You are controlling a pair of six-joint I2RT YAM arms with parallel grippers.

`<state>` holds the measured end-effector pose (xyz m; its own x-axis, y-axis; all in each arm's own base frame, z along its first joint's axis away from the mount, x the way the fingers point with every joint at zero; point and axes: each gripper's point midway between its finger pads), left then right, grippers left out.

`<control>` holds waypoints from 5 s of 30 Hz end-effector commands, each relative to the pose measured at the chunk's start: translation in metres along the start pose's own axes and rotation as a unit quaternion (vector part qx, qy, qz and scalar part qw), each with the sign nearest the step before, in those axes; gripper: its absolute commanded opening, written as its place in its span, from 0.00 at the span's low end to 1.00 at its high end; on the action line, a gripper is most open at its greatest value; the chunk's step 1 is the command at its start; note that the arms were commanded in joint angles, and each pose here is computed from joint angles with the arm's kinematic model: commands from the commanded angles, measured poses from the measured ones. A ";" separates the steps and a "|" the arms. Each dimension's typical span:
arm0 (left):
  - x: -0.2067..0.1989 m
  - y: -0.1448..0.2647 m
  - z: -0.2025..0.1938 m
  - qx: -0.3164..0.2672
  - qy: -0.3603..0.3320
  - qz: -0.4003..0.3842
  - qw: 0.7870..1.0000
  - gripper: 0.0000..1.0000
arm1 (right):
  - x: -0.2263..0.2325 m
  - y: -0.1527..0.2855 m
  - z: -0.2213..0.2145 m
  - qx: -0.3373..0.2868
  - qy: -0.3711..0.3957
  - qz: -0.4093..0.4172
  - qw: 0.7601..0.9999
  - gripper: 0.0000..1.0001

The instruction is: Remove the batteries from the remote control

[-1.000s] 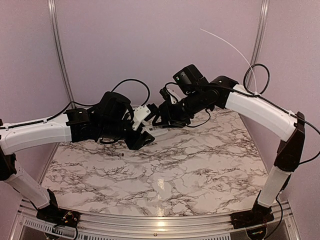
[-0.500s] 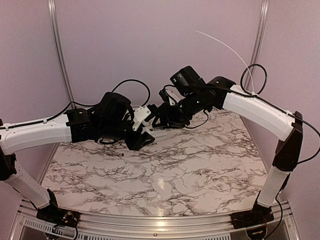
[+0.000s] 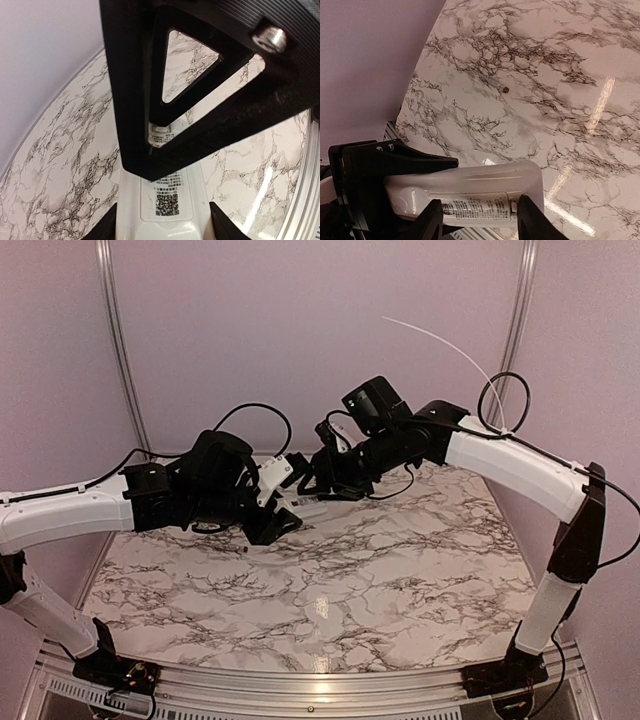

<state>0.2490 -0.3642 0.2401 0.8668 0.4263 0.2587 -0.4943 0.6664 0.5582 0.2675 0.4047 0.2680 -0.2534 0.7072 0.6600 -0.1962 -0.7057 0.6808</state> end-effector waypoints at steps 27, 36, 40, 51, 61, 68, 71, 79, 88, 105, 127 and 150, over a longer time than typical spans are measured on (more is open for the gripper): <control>0.013 0.042 0.049 -0.134 -0.009 0.036 0.990 0.00 | 0.053 0.023 -0.021 0.026 -0.019 0.155 0.987 0.48; 0.013 0.051 0.052 -0.152 -0.014 0.038 0.988 0.00 | 0.058 0.029 -0.025 0.029 -0.023 0.176 0.984 0.48; 0.012 0.053 0.053 -0.157 -0.014 0.037 0.987 0.00 | 0.059 0.030 -0.027 0.033 -0.023 0.182 0.982 0.48; 0.013 0.056 0.054 -0.164 -0.015 0.042 0.986 0.00 | 0.064 0.033 -0.030 0.039 -0.022 0.196 0.980 0.47; 0.012 0.056 0.052 -0.164 -0.019 0.040 0.986 0.00 | 0.068 0.036 -0.031 0.044 -0.018 0.207 0.977 0.47; 0.012 0.055 0.052 -0.163 -0.020 0.039 0.986 0.00 | 0.071 0.038 -0.031 0.044 -0.015 0.215 0.975 0.47; 0.011 0.054 0.052 -0.163 -0.020 0.038 0.986 0.00 | 0.072 0.038 -0.032 0.046 -0.014 0.219 0.975 0.47; 0.009 0.052 0.050 -0.162 -0.023 0.034 0.986 0.00 | 0.076 0.043 -0.034 0.046 -0.010 0.237 0.970 0.47; 0.009 0.054 0.053 -0.170 -0.023 0.034 0.985 0.00 | 0.078 0.053 -0.036 0.044 -0.015 0.272 0.961 0.47; 0.008 0.054 0.052 -0.172 -0.025 0.033 0.984 0.00 | 0.072 0.054 -0.042 0.056 -0.023 0.296 0.953 0.47; 0.012 0.051 0.050 -0.164 -0.020 0.044 0.985 0.00 | 0.066 0.053 -0.042 0.057 -0.029 0.294 0.954 0.47; 0.019 0.044 0.044 -0.145 -0.016 0.062 0.987 0.00 | 0.060 0.058 -0.038 0.044 -0.026 0.279 0.959 0.47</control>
<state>0.2433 -0.3505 0.2847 0.8126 0.4770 0.3350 -0.5750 0.7500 0.3270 0.2041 0.4103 0.3276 -0.2333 0.2128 0.9488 0.0580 -0.9710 0.2320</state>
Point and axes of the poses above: each gripper's point midway between its finger pads, its own y axis back along the fingers, its own x axis along the line the jaws close on, z = x × y, and after that the axes turned 10 degrees about -y, right-handed
